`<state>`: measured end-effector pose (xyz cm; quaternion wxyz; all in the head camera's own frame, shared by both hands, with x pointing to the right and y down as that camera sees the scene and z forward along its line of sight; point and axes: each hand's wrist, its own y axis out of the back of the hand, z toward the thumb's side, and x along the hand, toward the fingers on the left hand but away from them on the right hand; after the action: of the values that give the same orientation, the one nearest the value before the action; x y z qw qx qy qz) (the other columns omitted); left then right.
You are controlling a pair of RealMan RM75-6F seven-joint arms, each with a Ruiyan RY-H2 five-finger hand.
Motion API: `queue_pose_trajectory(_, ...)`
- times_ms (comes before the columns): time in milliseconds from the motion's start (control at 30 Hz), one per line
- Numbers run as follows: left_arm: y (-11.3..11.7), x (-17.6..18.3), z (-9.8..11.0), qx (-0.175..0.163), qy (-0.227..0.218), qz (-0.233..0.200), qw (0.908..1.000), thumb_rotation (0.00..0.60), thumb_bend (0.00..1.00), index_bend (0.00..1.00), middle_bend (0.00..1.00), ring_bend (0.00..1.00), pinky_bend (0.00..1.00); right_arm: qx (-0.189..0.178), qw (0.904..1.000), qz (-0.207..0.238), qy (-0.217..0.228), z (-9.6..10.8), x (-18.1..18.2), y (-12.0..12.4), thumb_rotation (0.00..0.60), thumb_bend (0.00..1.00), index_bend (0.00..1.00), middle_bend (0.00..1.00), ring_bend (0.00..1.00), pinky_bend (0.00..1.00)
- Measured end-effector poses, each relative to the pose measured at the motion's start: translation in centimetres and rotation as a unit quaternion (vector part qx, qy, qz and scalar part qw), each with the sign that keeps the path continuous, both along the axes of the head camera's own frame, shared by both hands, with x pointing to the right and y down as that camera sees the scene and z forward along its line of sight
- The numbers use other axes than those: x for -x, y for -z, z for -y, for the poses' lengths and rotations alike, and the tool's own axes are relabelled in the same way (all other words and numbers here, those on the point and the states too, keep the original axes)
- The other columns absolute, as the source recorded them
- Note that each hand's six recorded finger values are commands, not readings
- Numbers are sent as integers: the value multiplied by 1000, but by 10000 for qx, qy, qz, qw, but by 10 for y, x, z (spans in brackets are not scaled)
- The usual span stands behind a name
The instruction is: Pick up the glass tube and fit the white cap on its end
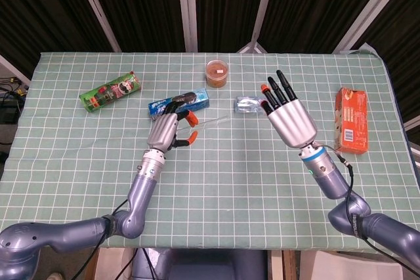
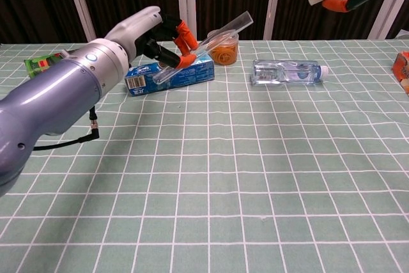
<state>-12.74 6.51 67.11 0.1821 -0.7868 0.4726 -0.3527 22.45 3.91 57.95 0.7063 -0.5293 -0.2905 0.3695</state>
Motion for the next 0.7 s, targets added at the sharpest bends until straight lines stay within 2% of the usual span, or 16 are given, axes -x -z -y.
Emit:
queue_pose_trajectory(233, -2, -3, 2, 38, 56, 55, 10000, 600, 636, 564, 543, 113, 0, -5, 9998, 35, 189, -2, 23, -8, 600, 319, 667, 286, 165, 47)
queue_pose_trajectory(700, -7, -20, 4, 27, -87, 103, 9999, 600, 636, 564, 544, 113, 0, 60, 9995, 219, 239, 0, 51, -14, 600, 319, 667, 286, 165, 47)
